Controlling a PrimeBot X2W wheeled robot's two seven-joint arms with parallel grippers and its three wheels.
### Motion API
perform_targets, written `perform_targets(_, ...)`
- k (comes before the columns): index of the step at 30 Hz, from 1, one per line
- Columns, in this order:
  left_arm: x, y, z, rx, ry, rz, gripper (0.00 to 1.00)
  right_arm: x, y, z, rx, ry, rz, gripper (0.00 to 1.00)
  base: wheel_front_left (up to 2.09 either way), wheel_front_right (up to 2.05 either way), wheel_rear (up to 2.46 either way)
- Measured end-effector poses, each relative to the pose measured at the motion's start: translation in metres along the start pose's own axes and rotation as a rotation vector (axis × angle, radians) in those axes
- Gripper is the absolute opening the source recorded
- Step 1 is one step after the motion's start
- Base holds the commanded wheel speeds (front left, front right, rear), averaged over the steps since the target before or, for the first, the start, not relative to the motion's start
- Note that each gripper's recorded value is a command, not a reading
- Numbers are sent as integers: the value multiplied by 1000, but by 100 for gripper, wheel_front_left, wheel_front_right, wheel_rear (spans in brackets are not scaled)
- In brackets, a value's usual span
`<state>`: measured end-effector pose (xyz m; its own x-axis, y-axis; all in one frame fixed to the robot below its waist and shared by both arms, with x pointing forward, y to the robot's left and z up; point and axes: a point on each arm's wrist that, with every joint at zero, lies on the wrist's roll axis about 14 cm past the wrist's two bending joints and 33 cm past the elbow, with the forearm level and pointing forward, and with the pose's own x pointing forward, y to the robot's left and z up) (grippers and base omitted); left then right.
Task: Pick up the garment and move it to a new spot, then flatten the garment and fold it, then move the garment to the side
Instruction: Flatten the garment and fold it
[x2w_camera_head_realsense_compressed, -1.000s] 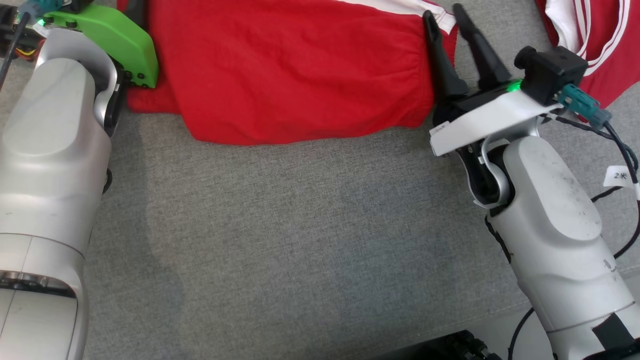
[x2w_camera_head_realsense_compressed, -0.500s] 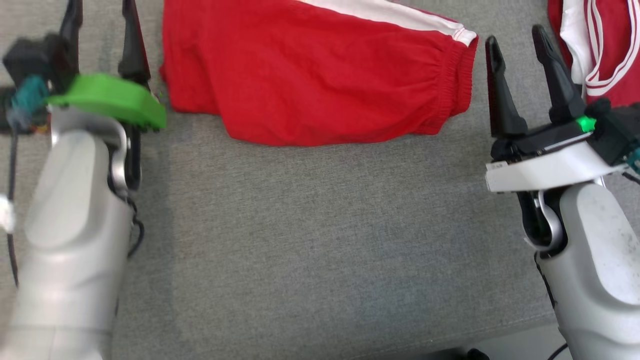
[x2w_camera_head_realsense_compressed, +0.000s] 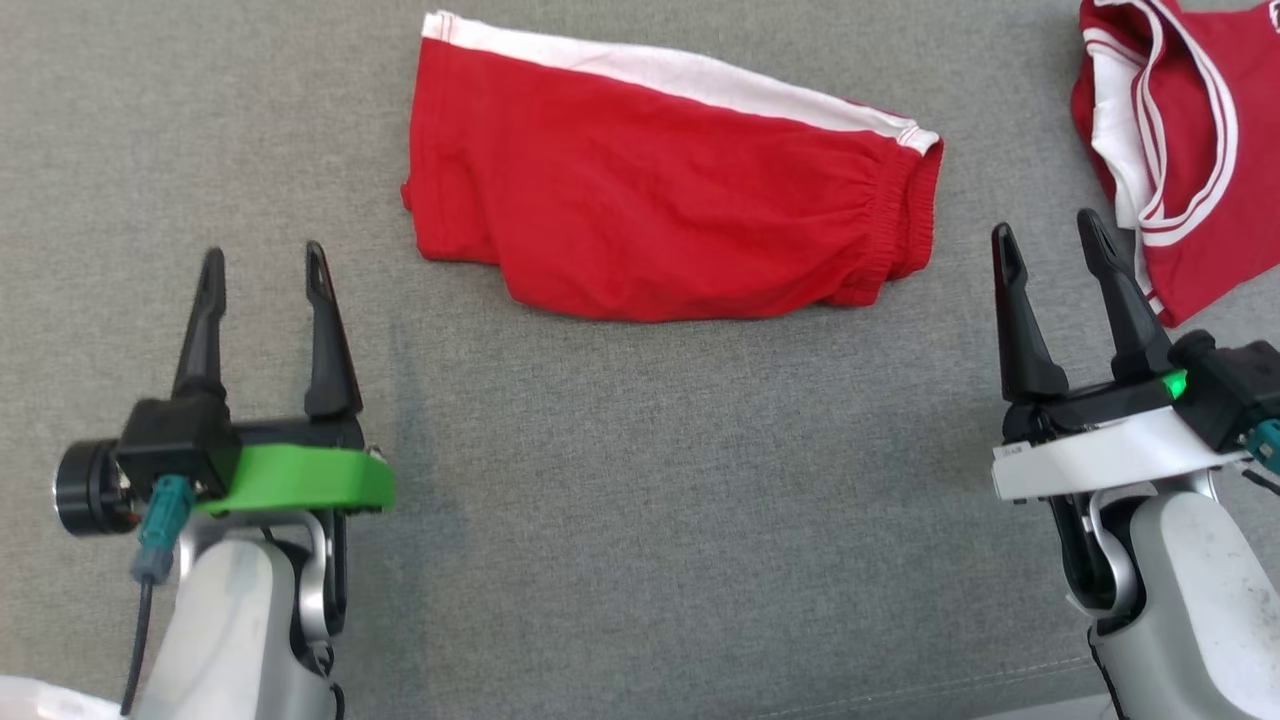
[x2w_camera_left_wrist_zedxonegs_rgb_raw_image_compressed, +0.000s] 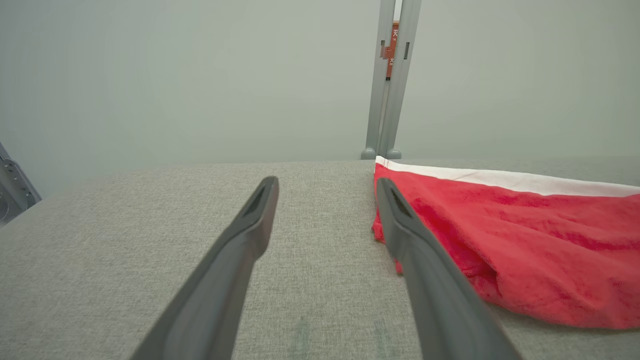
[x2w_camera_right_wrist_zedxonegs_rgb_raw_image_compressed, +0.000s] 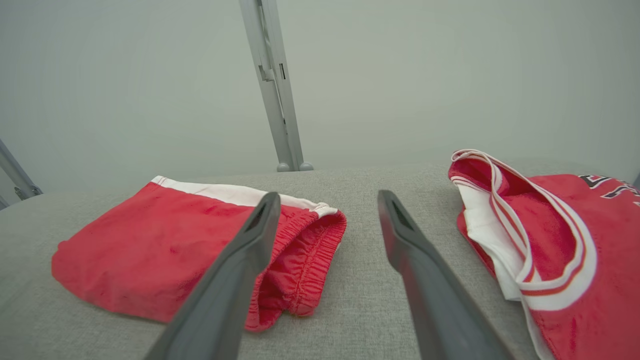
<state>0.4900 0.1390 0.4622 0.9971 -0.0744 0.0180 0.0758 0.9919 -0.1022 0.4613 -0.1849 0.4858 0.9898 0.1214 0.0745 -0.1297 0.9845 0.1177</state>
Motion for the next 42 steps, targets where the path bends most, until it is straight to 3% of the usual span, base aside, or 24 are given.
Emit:
perform_targets(17,-25,3,8,20,2,11,100,-12,3,21,-3,-28,-5,100,0,0,0)
perform_targets(23,8,-30,13,12,13,-131,100,-7,1,15,-3,-19,-6,100,0,0,0)
perform_targets(29,47,-60,-29,32,219,-275,100,3,-2,4,-3,-3,-6,100,0,0,0)
perform_targets(38,65,-56,-110,80,568,-298,100,-4,-19,-11,-1,35,-66,100,0,0,0)
perform_targets(39,68,-58,-113,77,584,-302,46,-5,-22,-12,-2,38,-74,100,0,0,0)
perform_targets(40,68,-59,-115,80,594,-307,5,-6,-23,-14,-3,41,-78,100,0,0,0)
perform_targets(42,69,-61,-119,76,616,-313,0,-7,-25,-15,-4,43,-86,100,0,0,0)
